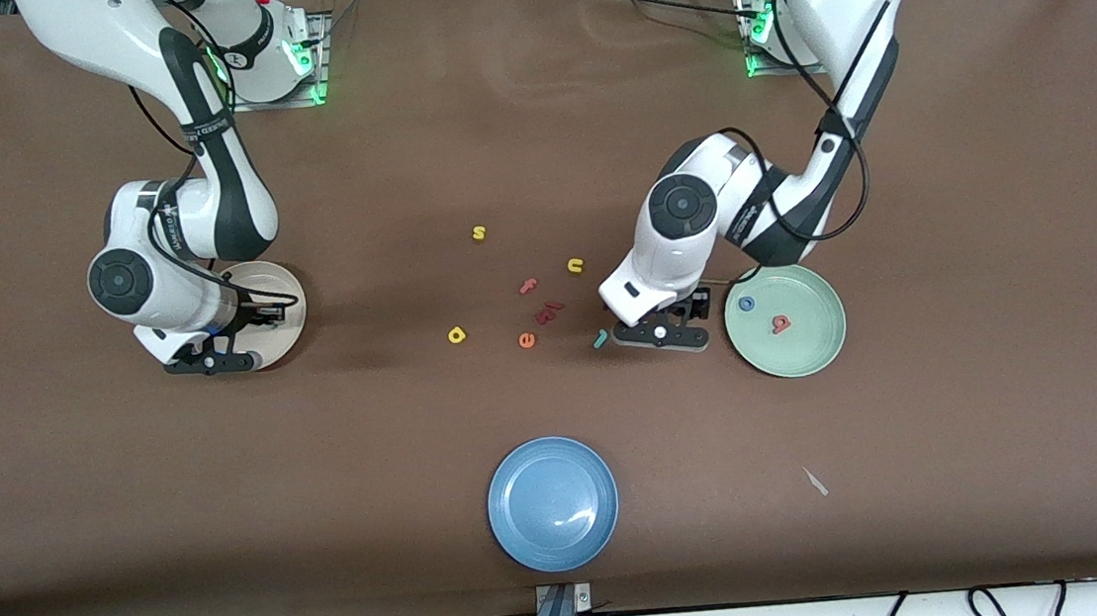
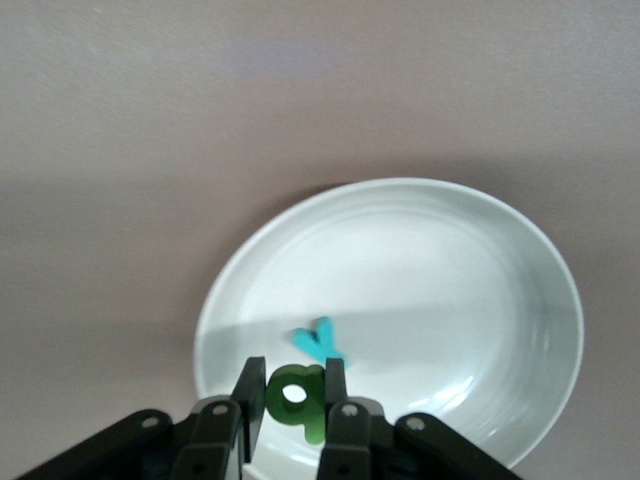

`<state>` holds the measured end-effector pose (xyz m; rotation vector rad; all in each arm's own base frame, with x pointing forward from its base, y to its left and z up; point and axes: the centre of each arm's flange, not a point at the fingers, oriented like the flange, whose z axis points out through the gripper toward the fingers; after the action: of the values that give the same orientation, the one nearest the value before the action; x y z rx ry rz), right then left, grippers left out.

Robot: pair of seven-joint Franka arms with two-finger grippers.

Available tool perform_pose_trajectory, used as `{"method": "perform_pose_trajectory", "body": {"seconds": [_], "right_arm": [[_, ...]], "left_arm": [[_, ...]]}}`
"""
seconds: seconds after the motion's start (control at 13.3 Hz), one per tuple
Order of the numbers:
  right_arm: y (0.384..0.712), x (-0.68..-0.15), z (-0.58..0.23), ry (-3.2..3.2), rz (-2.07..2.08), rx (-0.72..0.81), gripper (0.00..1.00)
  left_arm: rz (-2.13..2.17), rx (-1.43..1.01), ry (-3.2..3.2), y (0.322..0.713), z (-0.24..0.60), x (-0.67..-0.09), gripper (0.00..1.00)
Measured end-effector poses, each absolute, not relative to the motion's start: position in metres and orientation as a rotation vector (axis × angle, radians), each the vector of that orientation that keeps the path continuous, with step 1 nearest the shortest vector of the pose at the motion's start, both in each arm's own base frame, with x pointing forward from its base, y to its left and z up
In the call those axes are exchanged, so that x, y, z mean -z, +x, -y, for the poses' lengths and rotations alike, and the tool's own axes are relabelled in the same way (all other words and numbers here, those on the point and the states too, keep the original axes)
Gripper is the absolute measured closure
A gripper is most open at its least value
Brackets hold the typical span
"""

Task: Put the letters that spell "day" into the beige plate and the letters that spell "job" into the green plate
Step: 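Place the green 9 on the white plate while the left gripper releases o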

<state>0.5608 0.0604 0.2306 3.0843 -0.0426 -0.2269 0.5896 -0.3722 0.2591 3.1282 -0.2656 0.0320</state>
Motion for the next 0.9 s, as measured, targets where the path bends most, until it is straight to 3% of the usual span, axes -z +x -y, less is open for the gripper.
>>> {"method": "perform_pose_trajectory", "body": {"seconds": [0.45, 0.53, 0.9], "right_arm": [[0.560, -0.242, -0.078, 3.110, 0.055, 0.157, 0.06], [0.564, -0.248, -0.096, 3.118, 0.077, 0.140, 0.00], [0.574, -0.264, -0.216, 3.170, 0.165, 0.067, 0.00]], "left_arm": [[0.450, 0.034, 3.095, 0.570, 0.430, -0.209, 0.00], [0.501, 0.038, 3.087, 0.571, 0.432, -0.202, 0.00], [0.648, -0.006, 3.048, 0.585, 0.422, -0.185, 0.14]]}}
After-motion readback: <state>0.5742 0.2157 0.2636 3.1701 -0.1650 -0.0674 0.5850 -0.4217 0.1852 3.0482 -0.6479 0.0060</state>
